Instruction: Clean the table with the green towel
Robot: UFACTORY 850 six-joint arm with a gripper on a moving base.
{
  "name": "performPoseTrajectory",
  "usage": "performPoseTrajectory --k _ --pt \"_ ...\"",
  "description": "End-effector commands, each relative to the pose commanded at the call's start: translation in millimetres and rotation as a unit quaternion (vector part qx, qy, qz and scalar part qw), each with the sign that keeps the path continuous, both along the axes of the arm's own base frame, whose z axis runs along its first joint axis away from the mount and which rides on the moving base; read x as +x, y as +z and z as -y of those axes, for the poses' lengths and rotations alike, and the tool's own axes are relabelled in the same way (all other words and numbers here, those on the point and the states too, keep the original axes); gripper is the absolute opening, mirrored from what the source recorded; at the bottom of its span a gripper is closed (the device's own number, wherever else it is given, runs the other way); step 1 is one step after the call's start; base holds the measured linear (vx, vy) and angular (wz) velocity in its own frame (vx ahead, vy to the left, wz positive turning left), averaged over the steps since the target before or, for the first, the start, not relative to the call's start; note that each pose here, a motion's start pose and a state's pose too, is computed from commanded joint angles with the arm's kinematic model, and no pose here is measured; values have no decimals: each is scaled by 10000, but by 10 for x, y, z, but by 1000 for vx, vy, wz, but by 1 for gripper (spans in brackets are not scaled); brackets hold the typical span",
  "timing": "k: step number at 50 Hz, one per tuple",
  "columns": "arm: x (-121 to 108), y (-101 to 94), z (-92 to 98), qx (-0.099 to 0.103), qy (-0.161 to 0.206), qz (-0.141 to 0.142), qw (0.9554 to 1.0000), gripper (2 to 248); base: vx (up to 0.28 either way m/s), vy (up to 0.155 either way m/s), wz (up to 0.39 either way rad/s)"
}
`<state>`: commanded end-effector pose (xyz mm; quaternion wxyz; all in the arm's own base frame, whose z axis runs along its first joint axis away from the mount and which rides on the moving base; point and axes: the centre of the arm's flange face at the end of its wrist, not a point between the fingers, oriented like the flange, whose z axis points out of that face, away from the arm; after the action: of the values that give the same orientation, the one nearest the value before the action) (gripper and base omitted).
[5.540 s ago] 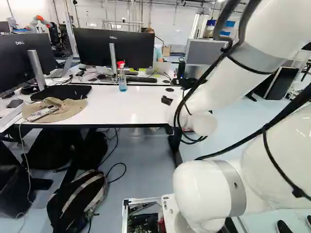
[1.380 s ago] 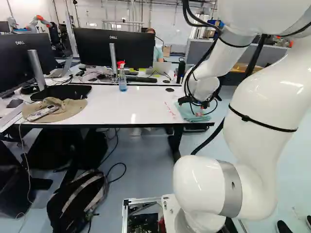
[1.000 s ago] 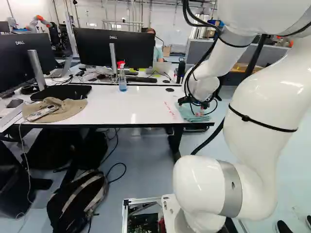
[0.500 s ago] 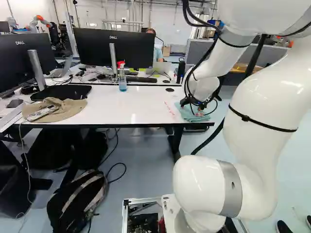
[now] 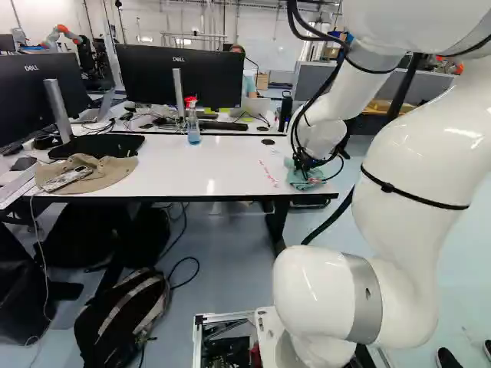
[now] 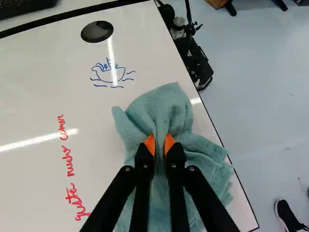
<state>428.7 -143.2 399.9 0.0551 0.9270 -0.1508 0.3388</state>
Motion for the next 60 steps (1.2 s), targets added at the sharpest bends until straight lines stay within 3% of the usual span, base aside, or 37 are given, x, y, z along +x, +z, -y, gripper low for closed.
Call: performPoseTrajectory --k 15,46,60 --pt "-9 27 -3 -9 0 28 10000 38 0 0 0" --pt "-118 370 -49 -129 10 388 9992 38 0 0 0" --pt "13 532 -149 -178 162 564 9981 38 0 0 0"
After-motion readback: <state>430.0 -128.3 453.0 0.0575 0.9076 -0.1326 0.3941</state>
